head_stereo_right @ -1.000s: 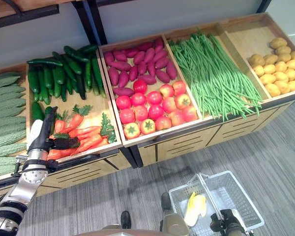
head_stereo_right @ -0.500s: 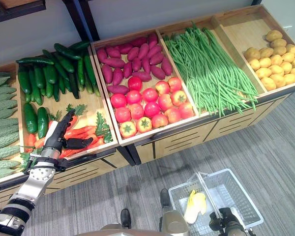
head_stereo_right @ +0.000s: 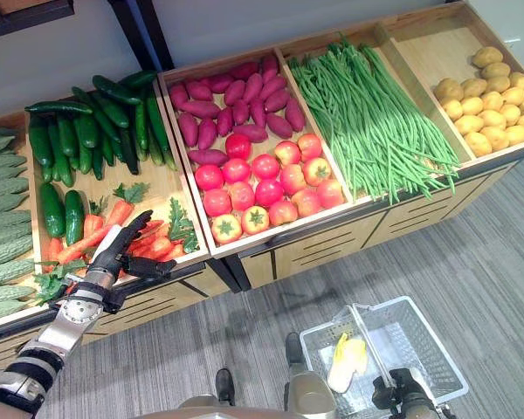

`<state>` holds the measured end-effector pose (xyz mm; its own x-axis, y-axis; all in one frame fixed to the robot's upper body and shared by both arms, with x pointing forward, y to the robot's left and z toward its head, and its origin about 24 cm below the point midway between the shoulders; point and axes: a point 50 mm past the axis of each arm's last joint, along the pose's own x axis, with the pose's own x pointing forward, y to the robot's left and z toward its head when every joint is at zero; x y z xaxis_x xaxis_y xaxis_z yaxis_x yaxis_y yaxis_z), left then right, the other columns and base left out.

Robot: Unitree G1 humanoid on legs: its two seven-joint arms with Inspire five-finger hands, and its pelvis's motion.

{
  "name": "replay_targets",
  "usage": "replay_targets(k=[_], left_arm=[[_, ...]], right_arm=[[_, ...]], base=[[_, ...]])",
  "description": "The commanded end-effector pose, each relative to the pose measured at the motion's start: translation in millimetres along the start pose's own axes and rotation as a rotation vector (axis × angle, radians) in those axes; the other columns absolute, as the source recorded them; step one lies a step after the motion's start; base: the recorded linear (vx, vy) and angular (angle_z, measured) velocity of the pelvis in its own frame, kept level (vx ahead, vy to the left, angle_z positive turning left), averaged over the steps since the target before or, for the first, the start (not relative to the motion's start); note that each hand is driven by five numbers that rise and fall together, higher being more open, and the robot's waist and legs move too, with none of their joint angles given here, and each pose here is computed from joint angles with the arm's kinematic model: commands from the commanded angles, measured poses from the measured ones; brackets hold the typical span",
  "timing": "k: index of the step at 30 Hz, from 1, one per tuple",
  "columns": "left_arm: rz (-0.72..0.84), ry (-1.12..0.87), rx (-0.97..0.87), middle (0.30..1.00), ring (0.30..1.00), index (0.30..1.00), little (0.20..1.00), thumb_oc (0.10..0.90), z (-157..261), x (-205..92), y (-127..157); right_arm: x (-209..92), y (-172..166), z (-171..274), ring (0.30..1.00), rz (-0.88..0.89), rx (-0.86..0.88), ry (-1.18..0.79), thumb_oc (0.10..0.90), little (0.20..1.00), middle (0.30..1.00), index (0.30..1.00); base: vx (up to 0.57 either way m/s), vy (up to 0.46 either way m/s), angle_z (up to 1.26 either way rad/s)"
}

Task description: Get the vegetables into the basket

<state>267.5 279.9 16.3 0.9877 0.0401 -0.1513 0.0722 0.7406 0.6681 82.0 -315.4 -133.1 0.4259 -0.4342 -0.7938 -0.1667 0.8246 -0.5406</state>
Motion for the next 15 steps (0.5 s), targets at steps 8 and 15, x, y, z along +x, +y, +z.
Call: replay_targets(k=[8, 15], left_arm=[[0.221, 0.13, 0.318, 0.3, 0.3, 0.3, 0.3, 0.4, -5, 28, 64], [0.322, 0.095, 0.346, 0.3, 0.3, 0.3, 0.3, 0.4, 10, 35, 84]], right_arm=[[4, -25, 11, 0.3, -0.077, -0.078, -0.036, 0.4, 0.3, 0.3, 0.3], [4, -29, 9, 0.3, -0.093, -0.089, -0.022, 0.4, 0.3, 0.3, 0.3]], base=[[0.0, 0.009, -0.08], [0.0, 0.003, -0.01]])
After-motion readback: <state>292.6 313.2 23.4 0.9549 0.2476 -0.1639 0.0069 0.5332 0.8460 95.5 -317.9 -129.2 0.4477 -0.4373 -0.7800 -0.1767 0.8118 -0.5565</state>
